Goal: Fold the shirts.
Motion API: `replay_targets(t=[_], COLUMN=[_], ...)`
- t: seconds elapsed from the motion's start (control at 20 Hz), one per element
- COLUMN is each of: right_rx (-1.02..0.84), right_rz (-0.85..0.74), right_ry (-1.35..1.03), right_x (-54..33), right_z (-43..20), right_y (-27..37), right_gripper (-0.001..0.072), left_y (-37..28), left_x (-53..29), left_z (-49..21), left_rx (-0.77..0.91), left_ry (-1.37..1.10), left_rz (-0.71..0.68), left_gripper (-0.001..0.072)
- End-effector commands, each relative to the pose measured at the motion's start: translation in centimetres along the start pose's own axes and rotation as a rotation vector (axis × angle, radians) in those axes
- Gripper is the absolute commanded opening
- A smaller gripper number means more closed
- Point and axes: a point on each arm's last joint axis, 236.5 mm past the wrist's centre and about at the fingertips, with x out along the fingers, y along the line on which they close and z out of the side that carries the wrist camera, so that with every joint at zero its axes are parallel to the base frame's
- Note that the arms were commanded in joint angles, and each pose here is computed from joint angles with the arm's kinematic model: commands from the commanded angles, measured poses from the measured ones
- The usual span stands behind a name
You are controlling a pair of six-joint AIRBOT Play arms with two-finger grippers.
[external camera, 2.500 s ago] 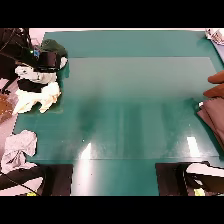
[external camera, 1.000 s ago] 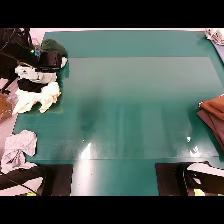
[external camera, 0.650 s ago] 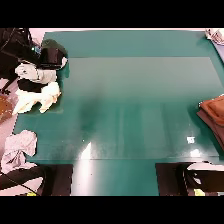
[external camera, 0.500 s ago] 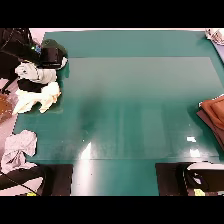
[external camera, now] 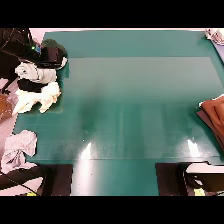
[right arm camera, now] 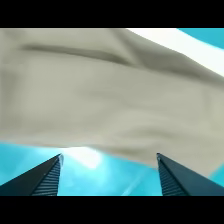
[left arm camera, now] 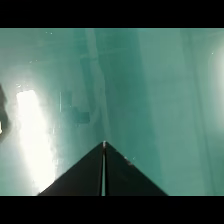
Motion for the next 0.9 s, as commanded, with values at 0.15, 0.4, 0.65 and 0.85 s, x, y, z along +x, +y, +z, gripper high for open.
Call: replay_targets(t=[0.15, 0.4, 0.65, 0.85], right_rx=[-0.185, -0.634, -1.033, -1.011], right_rz=[0.14, 0.578, 0.769, 0.932], right_ry=[-0.323, -0.429, -0.418, -0.427], right_x=[-9.5, -12.3, -9.6, -4.8], right_z=[-1.0, -7.1, -20.5, -28.7], right_y=[7.4, 21.5, 28.4, 29.3], right_gripper=[0.0657, 0.0488, 0.0325, 0.0283], left_y=[0.2, 0.4, 6.1, 7.3], left_x=[0.0, 0.3, 0.7, 0.9], left_z=[-1.0, -0.3, -8.0, -15.2], left_rx=[0.05, 0.047, -0.045, -0.14], left_ry=[0.042, -0.02, -0.178, -0.348], left_rz=[0.008, 0.01, 0.156, 0.102], left_gripper=[0.0025, 0.0025, 0.0025, 0.0025])
